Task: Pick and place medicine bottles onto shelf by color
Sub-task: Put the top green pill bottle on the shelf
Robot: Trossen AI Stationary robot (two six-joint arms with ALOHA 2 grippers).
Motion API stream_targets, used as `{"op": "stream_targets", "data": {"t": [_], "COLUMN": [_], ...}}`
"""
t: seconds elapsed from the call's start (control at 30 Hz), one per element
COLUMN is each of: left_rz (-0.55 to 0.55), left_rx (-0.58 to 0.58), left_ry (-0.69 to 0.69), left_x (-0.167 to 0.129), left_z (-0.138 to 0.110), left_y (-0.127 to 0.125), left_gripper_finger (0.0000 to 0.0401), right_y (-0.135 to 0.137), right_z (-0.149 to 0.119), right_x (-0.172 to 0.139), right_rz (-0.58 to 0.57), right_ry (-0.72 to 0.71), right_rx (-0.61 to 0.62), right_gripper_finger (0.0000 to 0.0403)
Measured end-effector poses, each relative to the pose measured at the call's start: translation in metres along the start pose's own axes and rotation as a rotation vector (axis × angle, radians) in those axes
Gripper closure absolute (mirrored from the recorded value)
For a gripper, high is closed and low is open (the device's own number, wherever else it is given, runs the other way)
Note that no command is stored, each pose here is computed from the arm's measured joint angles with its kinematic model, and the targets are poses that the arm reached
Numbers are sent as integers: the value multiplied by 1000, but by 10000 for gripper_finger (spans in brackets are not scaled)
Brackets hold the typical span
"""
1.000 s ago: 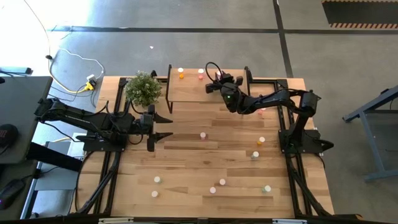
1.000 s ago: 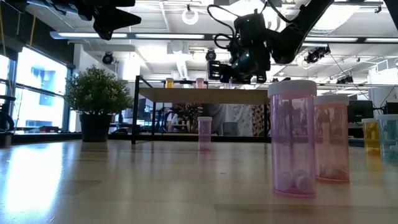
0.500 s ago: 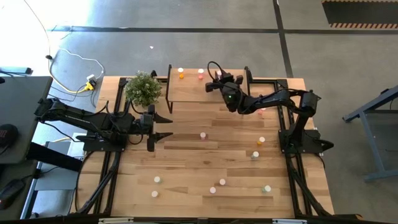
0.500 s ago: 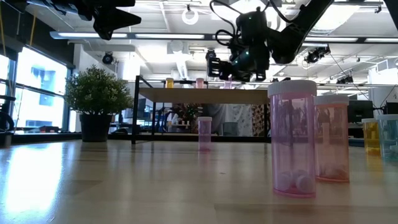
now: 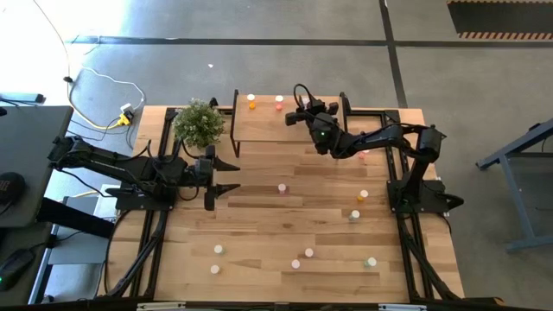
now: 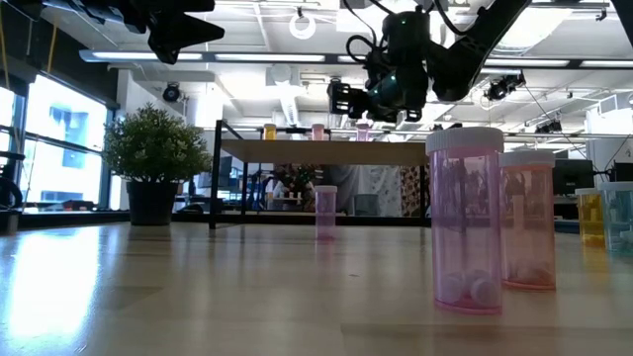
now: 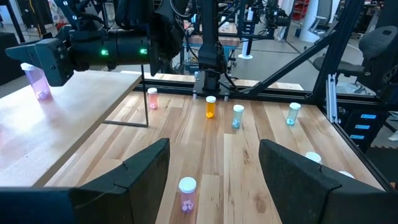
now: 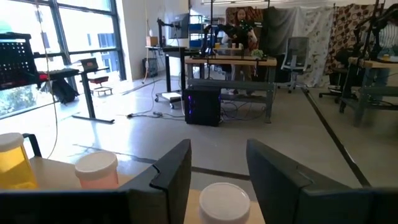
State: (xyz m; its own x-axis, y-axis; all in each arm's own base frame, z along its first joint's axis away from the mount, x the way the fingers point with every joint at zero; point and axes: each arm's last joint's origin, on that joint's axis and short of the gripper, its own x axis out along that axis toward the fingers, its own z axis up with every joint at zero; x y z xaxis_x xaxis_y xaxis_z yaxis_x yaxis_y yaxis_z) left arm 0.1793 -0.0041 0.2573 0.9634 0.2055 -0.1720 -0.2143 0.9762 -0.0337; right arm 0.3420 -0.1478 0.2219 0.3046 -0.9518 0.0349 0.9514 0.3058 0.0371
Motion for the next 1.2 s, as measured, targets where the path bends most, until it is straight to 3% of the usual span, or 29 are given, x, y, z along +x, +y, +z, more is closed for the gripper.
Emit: {"op": "stream_targets", "data": {"t": [0.33, 0.57, 0.87, 1.2], "left_rz": [2, 4, -126, -233], "left_rx": [6, 44, 44, 53], "left_ry": [19, 75, 169, 180], "left_x": [0, 0, -2, -8], "left_z": [-2, -7, -16, -18], "left_y": [0, 1, -4, -21], "left_gripper_finger": [162, 162, 162, 162], "right_y": [1, 7, 27, 45], "right_z": [14, 37, 69, 77], "right_x": [-3, -24, -92, -179], "right_rz": [2, 46, 123, 370], "right_ry": [-67, -98, -94, -20], "right_rx": [-18, -57, -120, -54], "right_gripper_finger": [256, 256, 256, 256]}}
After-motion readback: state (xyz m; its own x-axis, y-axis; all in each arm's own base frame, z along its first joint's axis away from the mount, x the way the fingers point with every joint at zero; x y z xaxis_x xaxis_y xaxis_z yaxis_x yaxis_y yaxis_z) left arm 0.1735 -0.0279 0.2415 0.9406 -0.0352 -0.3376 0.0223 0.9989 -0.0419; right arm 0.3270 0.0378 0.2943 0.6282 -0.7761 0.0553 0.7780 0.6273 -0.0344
